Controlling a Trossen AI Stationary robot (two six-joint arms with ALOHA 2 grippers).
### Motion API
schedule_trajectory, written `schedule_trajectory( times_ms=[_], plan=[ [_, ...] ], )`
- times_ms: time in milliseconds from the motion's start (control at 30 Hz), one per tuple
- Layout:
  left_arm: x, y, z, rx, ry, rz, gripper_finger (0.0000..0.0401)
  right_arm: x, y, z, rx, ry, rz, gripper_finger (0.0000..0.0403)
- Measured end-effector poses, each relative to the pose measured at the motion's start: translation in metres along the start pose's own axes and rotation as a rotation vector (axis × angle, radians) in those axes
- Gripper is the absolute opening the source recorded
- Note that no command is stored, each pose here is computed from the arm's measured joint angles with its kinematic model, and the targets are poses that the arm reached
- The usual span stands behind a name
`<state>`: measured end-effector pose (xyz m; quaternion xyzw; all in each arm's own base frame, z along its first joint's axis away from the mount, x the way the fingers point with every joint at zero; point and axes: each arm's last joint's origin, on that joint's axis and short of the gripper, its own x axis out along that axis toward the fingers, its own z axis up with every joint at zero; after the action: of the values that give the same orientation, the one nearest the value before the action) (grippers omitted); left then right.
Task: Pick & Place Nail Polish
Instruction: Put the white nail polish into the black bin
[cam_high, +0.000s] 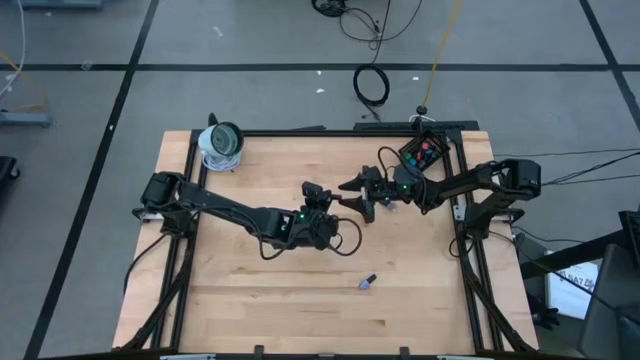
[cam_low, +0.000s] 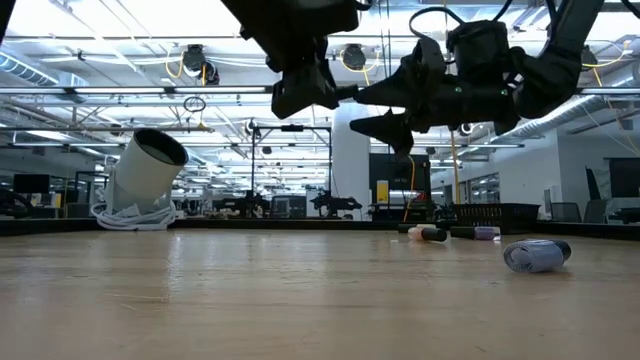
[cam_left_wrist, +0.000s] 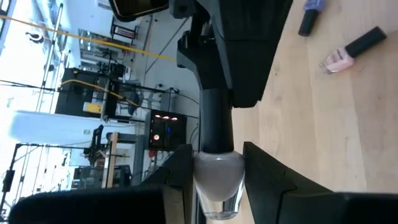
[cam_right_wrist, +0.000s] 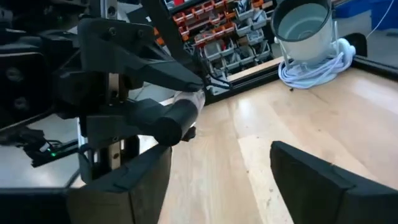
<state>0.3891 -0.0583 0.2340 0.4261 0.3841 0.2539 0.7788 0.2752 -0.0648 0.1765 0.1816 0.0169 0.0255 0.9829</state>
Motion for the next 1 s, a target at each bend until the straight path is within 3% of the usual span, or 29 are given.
schedule_trajectory(
  times_ms=[333,733,1000],
  plan=[
    [0.008,0.002,-0.006,0.001,0.038,-0.008,0.0094,0.002,0.007,0.001,0.033,0.021,0.112,0.0265],
    [0.008,0.005,0.004,-0.080,-0.083,-0.080,0.0094,0.019,0.022,0.009,-0.029,0.000,0.050,0.0258],
    [0.002,0.003,0.009,-0.022,-0.122,-0.069,0.0094,0.020,0.022,0.008,-0.020,0.018,0.043,0.0237]
  ],
)
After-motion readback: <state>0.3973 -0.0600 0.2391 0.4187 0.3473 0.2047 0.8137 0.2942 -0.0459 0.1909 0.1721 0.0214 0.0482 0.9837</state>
